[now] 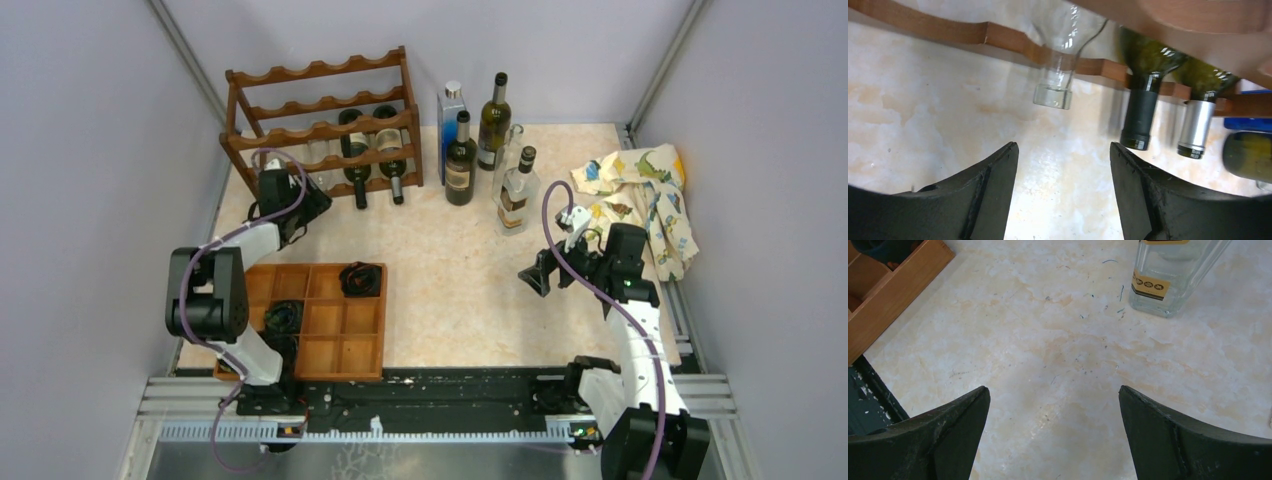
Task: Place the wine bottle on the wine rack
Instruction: Adjust the wine bottle in the wine rack.
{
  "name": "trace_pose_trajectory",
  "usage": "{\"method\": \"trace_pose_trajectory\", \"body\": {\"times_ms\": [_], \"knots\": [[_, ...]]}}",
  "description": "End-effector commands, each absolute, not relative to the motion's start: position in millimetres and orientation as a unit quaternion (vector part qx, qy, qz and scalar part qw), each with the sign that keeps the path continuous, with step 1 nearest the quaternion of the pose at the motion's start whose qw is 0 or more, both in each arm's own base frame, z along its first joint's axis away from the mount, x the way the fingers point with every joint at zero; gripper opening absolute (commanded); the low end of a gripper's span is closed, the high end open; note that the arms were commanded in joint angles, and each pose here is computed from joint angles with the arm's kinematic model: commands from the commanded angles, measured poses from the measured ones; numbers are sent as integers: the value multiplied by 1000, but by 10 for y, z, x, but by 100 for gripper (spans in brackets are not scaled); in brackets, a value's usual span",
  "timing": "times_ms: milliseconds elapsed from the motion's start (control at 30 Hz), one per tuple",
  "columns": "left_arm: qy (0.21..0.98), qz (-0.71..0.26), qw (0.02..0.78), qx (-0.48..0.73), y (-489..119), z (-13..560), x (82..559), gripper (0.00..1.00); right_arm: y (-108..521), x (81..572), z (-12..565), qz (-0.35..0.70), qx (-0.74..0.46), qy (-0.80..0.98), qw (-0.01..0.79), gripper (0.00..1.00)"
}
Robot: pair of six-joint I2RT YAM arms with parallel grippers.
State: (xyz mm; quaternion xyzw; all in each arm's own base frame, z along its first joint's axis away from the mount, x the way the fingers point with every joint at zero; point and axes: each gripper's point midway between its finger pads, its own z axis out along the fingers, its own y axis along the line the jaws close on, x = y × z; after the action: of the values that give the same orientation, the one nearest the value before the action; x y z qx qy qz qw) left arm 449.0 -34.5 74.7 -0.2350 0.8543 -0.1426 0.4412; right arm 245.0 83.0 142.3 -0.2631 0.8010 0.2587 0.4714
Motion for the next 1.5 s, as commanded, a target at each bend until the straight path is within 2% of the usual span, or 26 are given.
{"method": "trace_pose_trajectory", "body": {"times_ms": [0,67,167,233,333,500,800,867,1100,1233,1467], "knots": [[845,-155,459,-227,-357,985,4416,69,833,2490,1543,255,-277,785,492,98],[847,-149,449,-242,-333,951,4330,57,831,2489,1543,254,-277,785,492,98],[849,-135,436,-267,-272,851,4215,19,833,2488,1536,255,-277,785,491,98],[850,-127,429,-279,-237,762,4185,11,835,2487,1539,255,-277,785,492,98],[858,-125,409,-284,-244,611,4213,7,837,2486,1536,257,-277,785,491,98],[861,-128,386,-305,-256,415,4390,6,840,2484,1525,258,-277,786,489,98],[844,-137,400,-329,-246,397,4769,7,826,2488,1514,255,-275,788,488,98],[842,-138,404,-329,-244,421,4818,10,824,2493,1510,254,-275,788,488,98],[826,-153,440,-318,-252,563,4920,34,817,2492,1484,253,-273,791,485,98],[820,-158,445,-322,-138,631,4924,35,817,2492,1476,254,-273,792,484,98],[829,-206,432,-290,-266,798,4582,39,847,2472,1506,261,-280,786,485,98]]}}
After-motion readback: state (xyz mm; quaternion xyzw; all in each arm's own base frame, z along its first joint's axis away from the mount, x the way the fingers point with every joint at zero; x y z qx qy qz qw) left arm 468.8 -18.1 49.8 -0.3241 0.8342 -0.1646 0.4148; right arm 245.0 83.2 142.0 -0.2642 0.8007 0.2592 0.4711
